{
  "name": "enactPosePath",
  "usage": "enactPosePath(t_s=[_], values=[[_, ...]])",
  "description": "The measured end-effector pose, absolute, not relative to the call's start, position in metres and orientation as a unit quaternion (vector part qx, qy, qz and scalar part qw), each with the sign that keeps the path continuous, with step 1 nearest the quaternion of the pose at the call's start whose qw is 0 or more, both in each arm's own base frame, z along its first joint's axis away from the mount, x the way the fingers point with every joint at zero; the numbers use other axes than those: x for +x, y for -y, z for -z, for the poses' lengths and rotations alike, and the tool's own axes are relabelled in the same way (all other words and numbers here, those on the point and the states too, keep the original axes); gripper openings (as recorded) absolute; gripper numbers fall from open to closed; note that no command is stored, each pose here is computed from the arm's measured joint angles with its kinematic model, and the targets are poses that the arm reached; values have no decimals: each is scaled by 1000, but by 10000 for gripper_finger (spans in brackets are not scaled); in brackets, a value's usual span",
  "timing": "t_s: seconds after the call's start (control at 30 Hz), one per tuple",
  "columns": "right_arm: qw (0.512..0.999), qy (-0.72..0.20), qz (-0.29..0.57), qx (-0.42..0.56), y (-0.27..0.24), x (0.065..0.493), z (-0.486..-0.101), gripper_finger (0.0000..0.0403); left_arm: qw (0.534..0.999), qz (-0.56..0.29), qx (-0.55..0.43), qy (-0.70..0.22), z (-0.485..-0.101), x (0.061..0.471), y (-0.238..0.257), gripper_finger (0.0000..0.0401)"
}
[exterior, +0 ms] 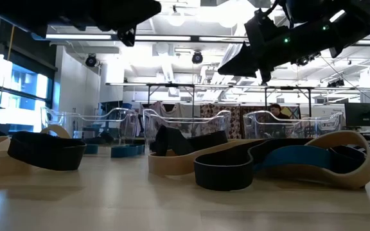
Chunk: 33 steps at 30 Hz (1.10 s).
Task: Sort rubber bands into baskets
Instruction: Put the black rubber band into the left transparent bin
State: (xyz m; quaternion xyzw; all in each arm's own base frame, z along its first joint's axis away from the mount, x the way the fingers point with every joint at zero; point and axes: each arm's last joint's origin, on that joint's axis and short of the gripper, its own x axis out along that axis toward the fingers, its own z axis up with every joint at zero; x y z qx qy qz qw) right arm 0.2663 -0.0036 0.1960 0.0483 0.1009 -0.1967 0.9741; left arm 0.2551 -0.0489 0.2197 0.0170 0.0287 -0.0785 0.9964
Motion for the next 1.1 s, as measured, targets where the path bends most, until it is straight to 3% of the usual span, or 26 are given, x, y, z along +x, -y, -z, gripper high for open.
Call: enactPosePath(t_s=[0.37, 0.7, 1.1], values=[[974, -98, 199, 42, -14, 271, -205, 0, 995, 87, 11, -42, -213, 252, 52, 0], [974, -164, 155, 21, -33, 286, -231, 4, 995, 92, 11, -39, -214, 251, 55, 0], [970, -212, 119, 18, -50, 289, -248, 95, 996, 85, 14, -28, -216, 251, 58, 0]])
